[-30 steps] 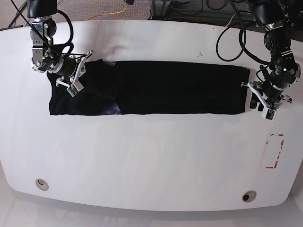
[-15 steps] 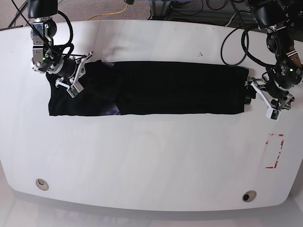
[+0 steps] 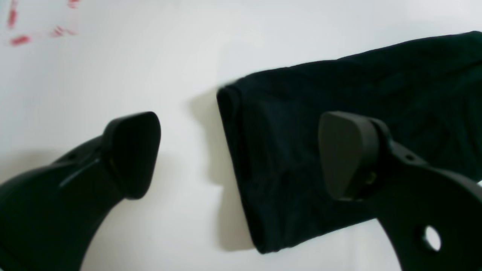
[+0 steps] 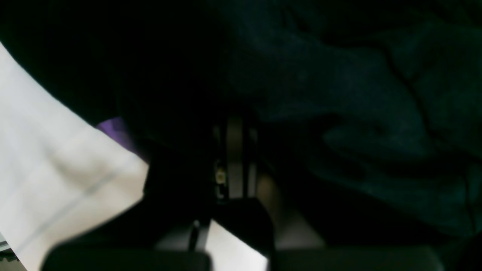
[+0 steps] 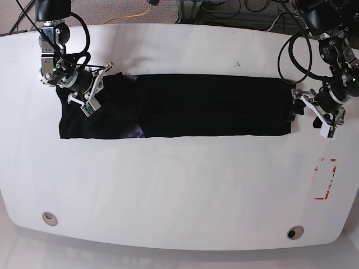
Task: Layout the t-shirt on the table in an organized manner, then fold the t-shirt properly
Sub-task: 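Lift the strip end with the left gripper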
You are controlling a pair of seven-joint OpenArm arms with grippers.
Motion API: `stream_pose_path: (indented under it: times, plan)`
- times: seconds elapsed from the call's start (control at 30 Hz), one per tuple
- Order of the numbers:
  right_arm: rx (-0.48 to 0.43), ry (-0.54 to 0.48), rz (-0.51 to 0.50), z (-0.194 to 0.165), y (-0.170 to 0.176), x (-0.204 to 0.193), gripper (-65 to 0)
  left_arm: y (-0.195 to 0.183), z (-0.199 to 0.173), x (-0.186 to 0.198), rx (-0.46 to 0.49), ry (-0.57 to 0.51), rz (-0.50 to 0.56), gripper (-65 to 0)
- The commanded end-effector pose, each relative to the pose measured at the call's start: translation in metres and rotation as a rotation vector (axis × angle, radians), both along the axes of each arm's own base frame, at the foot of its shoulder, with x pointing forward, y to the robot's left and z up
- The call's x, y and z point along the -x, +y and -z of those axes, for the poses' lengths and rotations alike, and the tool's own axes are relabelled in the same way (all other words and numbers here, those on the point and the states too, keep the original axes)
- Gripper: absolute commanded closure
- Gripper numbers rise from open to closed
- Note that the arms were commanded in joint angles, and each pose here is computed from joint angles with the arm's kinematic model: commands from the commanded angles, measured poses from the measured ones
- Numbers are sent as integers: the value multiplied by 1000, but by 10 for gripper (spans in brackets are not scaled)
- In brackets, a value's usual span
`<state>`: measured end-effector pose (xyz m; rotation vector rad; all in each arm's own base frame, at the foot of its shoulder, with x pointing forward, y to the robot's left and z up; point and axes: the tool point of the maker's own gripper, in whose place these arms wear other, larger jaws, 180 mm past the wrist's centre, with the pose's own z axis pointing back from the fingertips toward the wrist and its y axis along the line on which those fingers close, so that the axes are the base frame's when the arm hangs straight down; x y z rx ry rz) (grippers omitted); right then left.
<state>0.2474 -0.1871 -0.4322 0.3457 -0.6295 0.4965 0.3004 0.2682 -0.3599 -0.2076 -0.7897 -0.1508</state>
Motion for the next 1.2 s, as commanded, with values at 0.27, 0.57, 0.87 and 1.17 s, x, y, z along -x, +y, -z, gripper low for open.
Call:
stream_pose_path:
  times: [0.27,0.57,0.87,1.17]
  plan:
    - [96,78,-19,14,-14,15,-6,6,26,7,59,69,-29,-650]
    - [95,78,-19,14,-14,15,-5,-18,40,11,66,116,46,-650]
    - [81,56,-27,9,-5,12,-5,-38,45,10,95,122,72,-649]
    - [78,54,-26,9,-4,12,-5,-50,55,12,137,142,66,-296]
